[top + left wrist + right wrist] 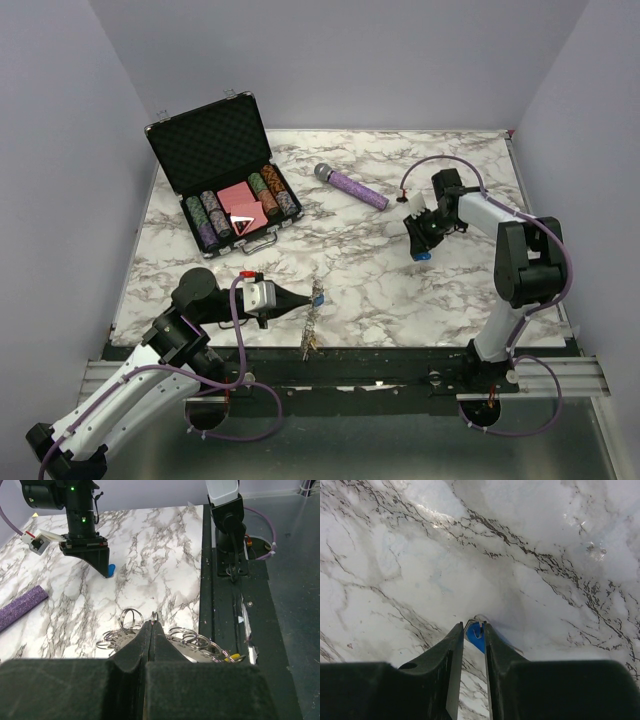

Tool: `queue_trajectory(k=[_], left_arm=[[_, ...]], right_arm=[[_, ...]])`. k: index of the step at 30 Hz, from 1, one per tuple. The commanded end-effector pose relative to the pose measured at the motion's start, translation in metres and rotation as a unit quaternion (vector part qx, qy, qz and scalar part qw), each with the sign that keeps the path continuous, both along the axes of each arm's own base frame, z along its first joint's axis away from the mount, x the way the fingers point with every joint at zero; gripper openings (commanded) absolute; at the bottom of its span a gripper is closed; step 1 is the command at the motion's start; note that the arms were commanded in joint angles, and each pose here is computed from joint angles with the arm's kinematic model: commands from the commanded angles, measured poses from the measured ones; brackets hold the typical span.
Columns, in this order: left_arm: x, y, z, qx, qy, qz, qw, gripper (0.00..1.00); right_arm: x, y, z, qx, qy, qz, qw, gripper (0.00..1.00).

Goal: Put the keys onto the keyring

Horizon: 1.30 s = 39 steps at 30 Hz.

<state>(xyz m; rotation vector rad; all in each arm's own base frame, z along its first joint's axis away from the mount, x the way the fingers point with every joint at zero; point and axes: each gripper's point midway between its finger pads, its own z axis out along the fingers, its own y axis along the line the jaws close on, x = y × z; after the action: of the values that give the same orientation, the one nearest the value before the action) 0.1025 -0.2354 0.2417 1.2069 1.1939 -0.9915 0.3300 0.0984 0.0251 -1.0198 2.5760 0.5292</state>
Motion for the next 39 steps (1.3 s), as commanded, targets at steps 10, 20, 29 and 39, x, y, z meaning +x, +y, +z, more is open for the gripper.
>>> queue_trajectory(k=[10,20,29,39], left_arm=[[0.0033,0.0014,0.0253,-0.022,-0.034,0.007,0.999,0.0],[0.004,0.0015,0.026,-0.022,-0.034,0.008,0.999,0.0],[0.0044,0.0017,0.026,-0.022,-0.033,0.009,0.999,0.0],[0.0039,0.0019,0.026,-0.022,-0.033,0.008,0.999,0.0]], right_arm=[[0.001,-0.0008,-0.001,-0.013,0.007,0.003,1.0,0.27],[0.0008,0.0002,0.0016,-0.009,0.005,0.004,1.0,0.24],[0.0018,0.0005,0.0004,-0.01,0.006,0.002,1.0,0.21],[0.0022,0.0,-0.0022,-0.012,0.009,-0.001,1.0,0.19]])
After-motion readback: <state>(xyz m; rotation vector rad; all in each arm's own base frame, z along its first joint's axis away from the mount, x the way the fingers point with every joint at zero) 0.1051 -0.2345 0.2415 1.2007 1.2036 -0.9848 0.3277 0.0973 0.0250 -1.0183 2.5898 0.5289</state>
